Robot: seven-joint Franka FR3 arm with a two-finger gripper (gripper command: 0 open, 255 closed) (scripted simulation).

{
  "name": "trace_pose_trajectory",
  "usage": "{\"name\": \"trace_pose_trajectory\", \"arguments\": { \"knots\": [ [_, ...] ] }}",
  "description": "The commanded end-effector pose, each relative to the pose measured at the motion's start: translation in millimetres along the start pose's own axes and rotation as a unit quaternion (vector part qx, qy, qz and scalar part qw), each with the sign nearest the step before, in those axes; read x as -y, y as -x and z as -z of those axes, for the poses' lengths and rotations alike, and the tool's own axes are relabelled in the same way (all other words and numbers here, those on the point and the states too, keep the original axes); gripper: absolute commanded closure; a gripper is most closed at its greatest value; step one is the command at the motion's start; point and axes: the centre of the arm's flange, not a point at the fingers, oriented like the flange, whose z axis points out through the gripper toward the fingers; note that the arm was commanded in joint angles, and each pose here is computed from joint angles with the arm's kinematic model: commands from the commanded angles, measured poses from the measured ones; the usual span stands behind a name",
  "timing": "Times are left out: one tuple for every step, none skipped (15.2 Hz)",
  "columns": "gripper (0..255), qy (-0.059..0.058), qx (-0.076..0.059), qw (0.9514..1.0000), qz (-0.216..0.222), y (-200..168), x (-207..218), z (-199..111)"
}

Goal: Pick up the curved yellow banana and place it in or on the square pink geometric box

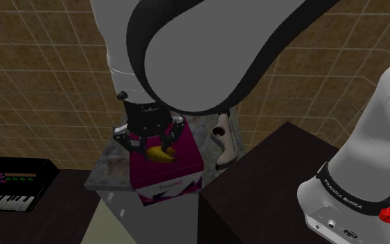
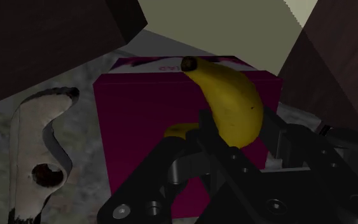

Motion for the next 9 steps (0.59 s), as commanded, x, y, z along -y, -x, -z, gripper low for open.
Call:
{"name": "trace_pose_trajectory", "arguments": {
  "knots": [
    [255,0.000,0.000,1.0000,0.000,0,0,11],
    [255,0.000,0.000,1.0000,0.000,-1,0,16],
    [255,0.000,0.000,1.0000,0.000,-1,1,18],
    [255,0.000,0.000,1.0000,0.000,-14,-1,20],
    [255,0.000,0.000,1.0000,0.000,-27,-2,21],
    [255,0.000,0.000,1.0000,0.000,-40,-3,22],
    [255,0.000,0.000,1.0000,0.000,-53,-4,24],
    [255,0.000,0.000,1.0000,0.000,-66,-5,25],
    [255,0.000,0.000,1.0000,0.000,-74,-6,26]
  ]
}}
